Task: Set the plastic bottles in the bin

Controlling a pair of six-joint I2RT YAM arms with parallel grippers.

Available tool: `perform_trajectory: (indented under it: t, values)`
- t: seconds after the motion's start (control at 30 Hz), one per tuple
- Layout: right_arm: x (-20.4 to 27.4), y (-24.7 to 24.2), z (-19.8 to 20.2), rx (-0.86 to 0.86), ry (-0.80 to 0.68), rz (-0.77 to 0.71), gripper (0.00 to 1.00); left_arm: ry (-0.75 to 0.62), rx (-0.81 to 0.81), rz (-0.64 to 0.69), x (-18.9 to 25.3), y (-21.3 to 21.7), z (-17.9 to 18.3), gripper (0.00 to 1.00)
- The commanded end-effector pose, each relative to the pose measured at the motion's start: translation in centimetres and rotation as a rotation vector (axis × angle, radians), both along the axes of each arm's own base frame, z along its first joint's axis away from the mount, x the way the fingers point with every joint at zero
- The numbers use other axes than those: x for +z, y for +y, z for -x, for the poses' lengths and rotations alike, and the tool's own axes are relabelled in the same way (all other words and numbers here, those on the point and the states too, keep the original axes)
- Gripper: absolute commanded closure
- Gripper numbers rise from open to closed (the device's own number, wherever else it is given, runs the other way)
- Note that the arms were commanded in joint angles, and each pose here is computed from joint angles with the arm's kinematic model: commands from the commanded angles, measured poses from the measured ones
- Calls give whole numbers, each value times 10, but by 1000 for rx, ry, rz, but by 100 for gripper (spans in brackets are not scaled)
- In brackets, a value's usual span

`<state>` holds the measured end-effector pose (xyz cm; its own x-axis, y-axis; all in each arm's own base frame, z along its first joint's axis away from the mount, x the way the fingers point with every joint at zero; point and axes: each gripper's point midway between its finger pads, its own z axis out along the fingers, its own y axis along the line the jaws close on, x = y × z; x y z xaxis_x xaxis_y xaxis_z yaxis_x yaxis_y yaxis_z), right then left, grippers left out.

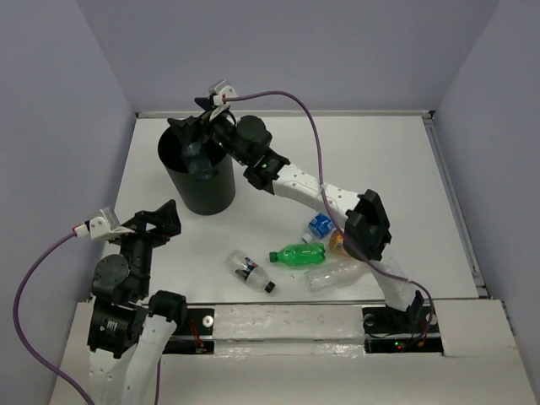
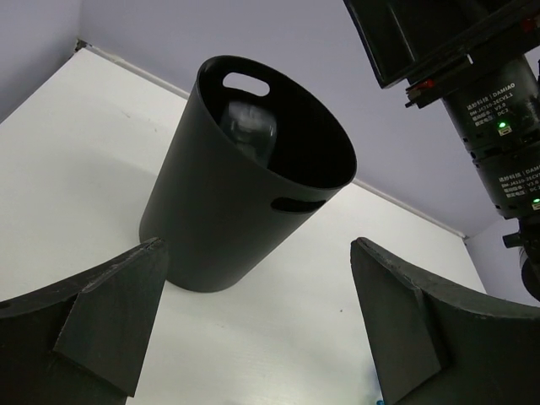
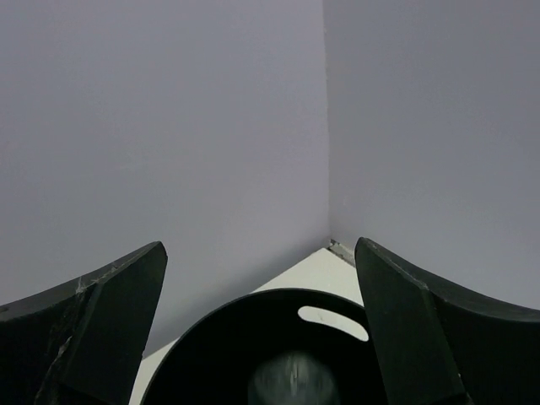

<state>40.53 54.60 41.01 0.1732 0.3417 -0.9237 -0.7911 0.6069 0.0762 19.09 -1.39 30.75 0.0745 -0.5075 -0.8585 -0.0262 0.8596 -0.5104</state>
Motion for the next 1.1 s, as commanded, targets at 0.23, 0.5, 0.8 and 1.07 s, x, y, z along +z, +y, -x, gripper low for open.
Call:
perform_trajectory:
  t: [0.23,0.5,0.8,1.07]
  values:
    - [3,-99,80,53,159,132,22,-43,39,15,13,7,1,1]
    - [-175,-124,178,213,517,604,8,-13,146,39,13,26,1,1]
    - [-275,-109,218,174,615,899,7,-26,196,10,18,34,-3,1]
    - [-332,-104,233,140,697,1011,9,-36,187,14,17,33,0,1]
